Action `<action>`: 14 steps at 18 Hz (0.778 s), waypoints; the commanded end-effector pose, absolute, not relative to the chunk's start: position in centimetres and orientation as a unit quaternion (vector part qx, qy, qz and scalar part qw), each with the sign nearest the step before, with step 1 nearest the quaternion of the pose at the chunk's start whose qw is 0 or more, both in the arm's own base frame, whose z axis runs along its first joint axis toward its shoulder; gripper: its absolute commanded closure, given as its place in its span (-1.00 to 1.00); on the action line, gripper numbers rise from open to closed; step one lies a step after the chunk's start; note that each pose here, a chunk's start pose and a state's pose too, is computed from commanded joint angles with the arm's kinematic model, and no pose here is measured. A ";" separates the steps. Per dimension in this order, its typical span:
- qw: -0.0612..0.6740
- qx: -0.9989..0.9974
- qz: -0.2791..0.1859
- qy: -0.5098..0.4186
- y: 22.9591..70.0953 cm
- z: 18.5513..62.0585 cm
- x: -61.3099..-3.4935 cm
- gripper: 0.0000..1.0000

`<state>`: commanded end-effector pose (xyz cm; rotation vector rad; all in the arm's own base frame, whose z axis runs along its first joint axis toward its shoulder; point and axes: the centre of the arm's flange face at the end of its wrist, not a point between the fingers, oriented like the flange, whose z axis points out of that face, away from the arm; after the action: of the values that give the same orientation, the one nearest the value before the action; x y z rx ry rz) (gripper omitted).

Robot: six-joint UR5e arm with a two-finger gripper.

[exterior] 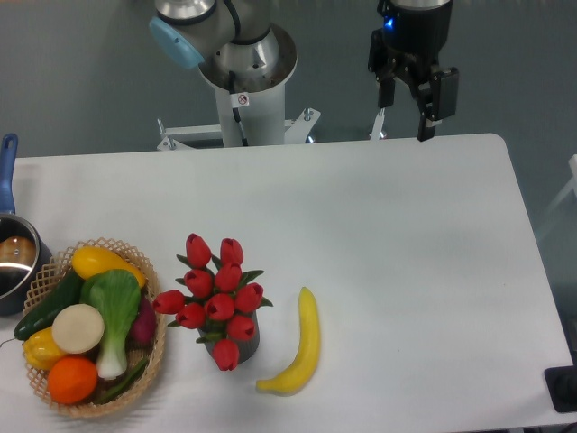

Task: Pick up the flowers from the vase
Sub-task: 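Open the gripper and move it toward the red tulip bouquet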

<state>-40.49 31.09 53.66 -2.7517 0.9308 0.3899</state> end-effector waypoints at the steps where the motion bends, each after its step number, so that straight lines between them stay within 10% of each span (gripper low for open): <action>1: 0.107 -0.934 0.131 0.316 31.1 53.6 -40.5 -1.00; 14: 0.280 -0.942 0.105 0.154 33.3 50.9 -38.5 -1.00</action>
<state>-38.52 33.26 50.94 -2.5248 0.4134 0.2818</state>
